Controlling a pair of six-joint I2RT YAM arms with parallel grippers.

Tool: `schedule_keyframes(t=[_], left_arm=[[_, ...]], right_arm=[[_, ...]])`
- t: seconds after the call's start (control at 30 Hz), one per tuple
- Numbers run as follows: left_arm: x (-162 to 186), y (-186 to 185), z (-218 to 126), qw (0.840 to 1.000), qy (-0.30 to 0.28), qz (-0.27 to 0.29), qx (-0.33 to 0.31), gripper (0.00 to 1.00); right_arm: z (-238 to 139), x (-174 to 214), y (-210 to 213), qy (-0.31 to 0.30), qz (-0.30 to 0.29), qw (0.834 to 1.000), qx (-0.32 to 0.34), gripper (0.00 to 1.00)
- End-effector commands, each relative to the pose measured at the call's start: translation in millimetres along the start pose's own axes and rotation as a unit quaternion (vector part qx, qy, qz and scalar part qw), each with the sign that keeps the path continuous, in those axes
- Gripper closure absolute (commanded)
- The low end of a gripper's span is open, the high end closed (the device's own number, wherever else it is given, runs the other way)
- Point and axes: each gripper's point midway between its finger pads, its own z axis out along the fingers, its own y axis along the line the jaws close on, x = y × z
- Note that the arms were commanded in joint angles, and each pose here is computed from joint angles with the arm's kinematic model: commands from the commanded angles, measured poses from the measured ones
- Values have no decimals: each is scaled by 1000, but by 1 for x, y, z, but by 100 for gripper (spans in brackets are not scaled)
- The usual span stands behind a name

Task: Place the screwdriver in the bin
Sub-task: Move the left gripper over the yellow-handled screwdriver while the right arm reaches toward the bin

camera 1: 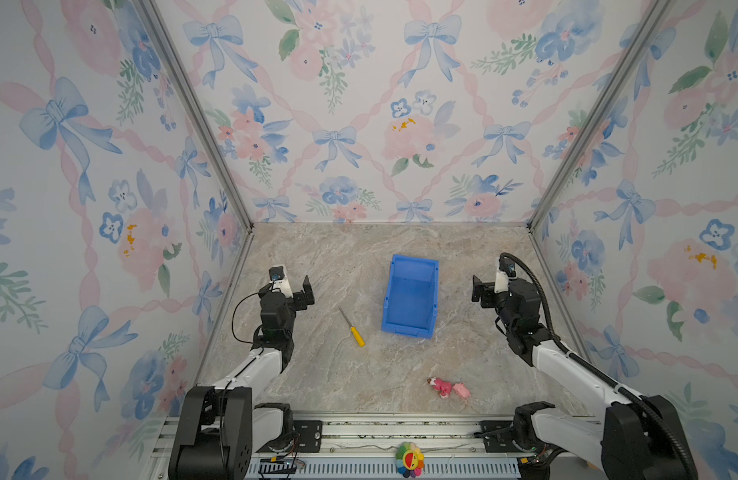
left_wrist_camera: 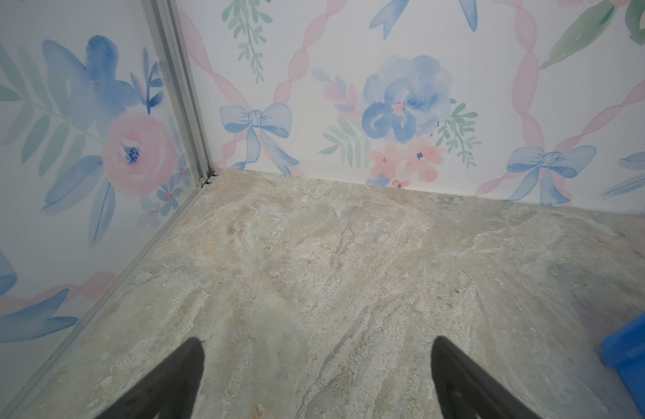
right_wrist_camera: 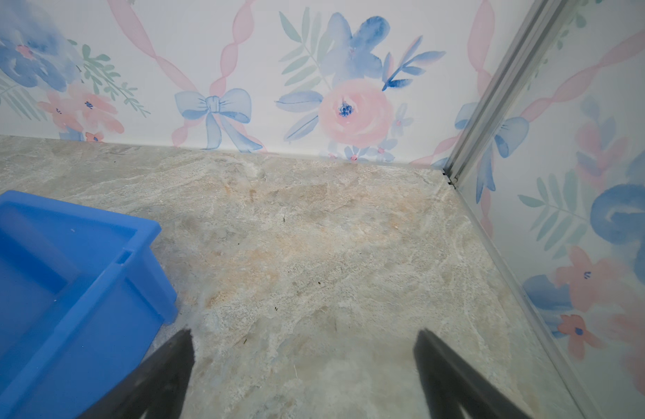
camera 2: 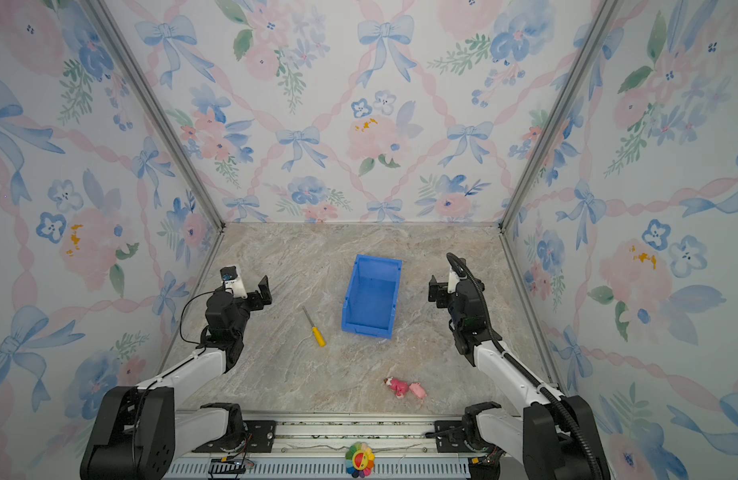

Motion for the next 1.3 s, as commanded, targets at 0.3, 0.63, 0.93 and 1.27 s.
schedule_keyframes(t=[0.3, 0.63, 0.93, 1.27], left_arm=[[17, -20, -17, 986, 136, -98, 17, 2], [49, -74, -37, 952, 263, -150, 40, 2], [93, -108, -56, 925, 342, -164, 10, 2], [118, -142, -62, 913, 383, -144, 3, 12]], right_arm=[[-24, 6, 5, 118, 45, 991, 47, 3], [-39, 2, 42, 184, 44, 982, -11, 3], [-51, 8, 98, 232, 29, 966, -112, 3], [-57, -2, 126, 215, 6, 960, -177, 3]])
